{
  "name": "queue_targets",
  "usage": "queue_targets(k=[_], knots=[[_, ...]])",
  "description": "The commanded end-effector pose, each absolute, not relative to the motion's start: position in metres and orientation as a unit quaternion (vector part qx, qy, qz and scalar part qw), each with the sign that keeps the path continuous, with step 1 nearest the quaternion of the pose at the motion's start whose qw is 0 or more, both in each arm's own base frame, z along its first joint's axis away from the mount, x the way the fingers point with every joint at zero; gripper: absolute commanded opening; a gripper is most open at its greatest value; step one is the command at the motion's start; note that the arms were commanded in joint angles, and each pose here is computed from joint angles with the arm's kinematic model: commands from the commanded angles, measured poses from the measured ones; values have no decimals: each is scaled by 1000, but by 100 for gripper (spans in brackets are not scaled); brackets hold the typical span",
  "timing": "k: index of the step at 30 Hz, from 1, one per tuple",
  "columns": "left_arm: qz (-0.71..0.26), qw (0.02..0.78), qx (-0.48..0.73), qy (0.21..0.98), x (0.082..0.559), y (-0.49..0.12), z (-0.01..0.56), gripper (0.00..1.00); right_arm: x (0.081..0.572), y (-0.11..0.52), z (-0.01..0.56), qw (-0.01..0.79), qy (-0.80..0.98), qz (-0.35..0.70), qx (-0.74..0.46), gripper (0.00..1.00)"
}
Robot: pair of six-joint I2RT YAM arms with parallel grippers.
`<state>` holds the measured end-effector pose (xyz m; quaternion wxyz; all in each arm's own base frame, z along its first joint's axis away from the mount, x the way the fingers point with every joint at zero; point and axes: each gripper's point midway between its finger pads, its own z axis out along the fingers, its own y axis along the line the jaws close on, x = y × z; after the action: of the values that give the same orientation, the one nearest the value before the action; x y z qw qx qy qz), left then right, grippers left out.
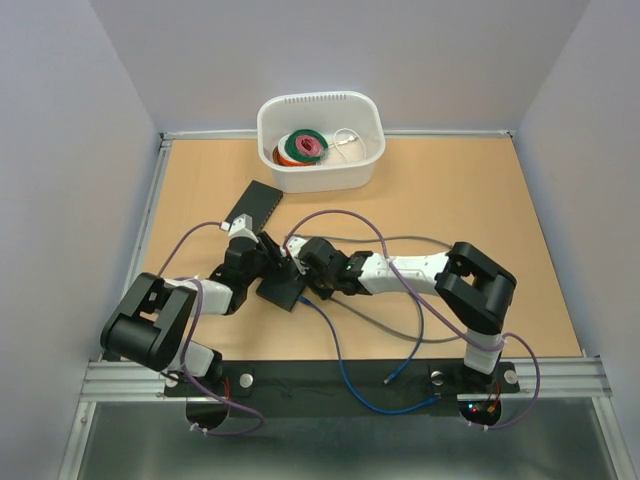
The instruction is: Insert the plug into the switch port
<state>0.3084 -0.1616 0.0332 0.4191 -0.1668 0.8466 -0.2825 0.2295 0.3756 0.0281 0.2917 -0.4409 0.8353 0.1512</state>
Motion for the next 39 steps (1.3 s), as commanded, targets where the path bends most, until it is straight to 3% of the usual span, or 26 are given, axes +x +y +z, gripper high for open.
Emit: queue_targets(k=[1, 15, 34, 39], knots=[[-317, 336, -133, 877, 277, -188, 13, 57, 256, 432, 99, 423, 765, 227, -429, 0], [-329, 313, -141, 880, 265, -189, 9, 56, 257, 435, 97, 416, 786, 237, -392, 0], [-447, 211, -155, 855, 208, -213, 6, 50, 270, 441, 130, 476, 758, 252, -367, 1], [-460, 175, -162, 855, 198, -218, -3, 50, 274, 458, 161, 513, 723, 287, -364, 0]])
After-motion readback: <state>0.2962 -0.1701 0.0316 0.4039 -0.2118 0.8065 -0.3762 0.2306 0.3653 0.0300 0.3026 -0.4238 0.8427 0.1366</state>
